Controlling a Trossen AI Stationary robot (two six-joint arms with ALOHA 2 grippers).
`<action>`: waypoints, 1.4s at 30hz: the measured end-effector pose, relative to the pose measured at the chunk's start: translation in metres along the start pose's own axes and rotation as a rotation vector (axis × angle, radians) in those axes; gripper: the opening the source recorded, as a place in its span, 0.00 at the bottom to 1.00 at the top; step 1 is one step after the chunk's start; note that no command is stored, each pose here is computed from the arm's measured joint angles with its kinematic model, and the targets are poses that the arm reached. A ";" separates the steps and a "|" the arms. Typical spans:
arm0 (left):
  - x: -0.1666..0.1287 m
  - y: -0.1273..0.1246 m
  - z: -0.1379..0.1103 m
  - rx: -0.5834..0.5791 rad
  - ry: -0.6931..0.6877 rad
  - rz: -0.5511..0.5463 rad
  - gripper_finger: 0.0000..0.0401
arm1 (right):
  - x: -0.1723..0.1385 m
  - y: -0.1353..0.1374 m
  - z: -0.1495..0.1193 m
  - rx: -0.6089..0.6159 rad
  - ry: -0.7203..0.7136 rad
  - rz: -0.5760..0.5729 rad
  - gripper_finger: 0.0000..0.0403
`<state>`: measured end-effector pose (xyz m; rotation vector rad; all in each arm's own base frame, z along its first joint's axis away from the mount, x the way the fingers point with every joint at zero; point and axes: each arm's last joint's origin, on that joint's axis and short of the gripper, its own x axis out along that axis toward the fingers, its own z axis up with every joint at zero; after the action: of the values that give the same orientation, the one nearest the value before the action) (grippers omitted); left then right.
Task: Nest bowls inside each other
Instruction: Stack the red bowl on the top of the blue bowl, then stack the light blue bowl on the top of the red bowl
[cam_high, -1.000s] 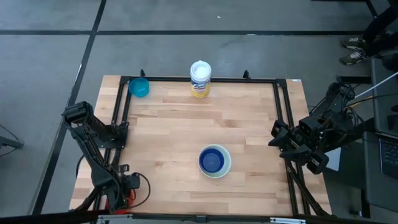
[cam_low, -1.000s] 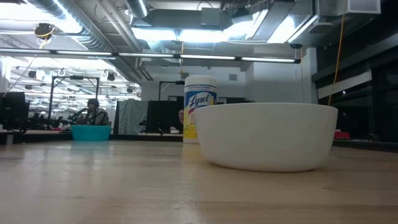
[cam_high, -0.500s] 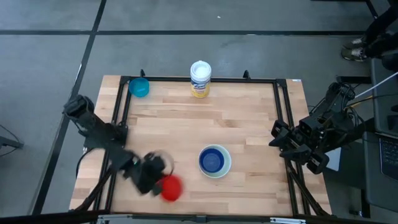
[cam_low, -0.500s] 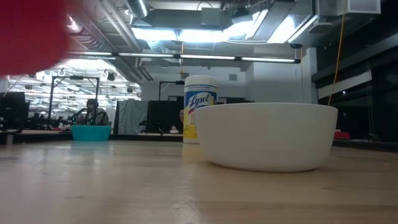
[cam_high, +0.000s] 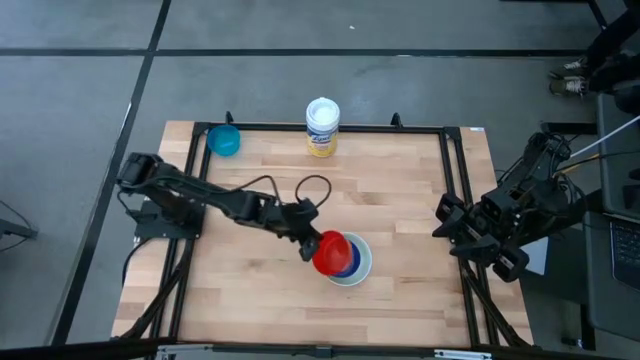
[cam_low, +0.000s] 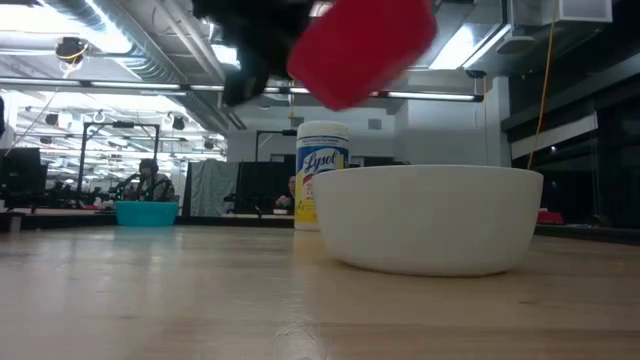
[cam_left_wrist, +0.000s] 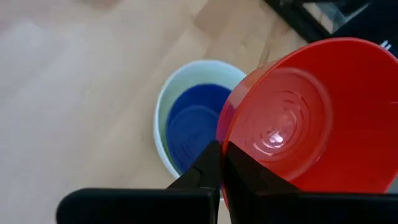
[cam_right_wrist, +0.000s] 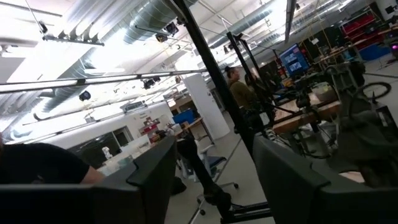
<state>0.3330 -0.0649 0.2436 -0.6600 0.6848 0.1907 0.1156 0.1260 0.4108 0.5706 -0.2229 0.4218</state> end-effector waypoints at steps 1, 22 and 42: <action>0.006 0.002 -0.001 -0.008 0.014 -0.008 0.01 | 0.000 0.000 0.000 -0.005 0.004 -0.001 0.53; 0.066 0.030 -0.003 -0.060 0.224 0.024 0.11 | 0.000 0.000 -0.001 -0.020 0.006 -0.002 0.53; -0.061 0.064 0.054 0.073 -0.207 0.605 0.33 | 0.001 0.000 -0.002 0.002 0.014 -0.008 0.54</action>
<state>0.2911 0.0215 0.2825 -0.3407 0.6727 0.7788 0.1169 0.1275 0.4090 0.5702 -0.2065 0.4183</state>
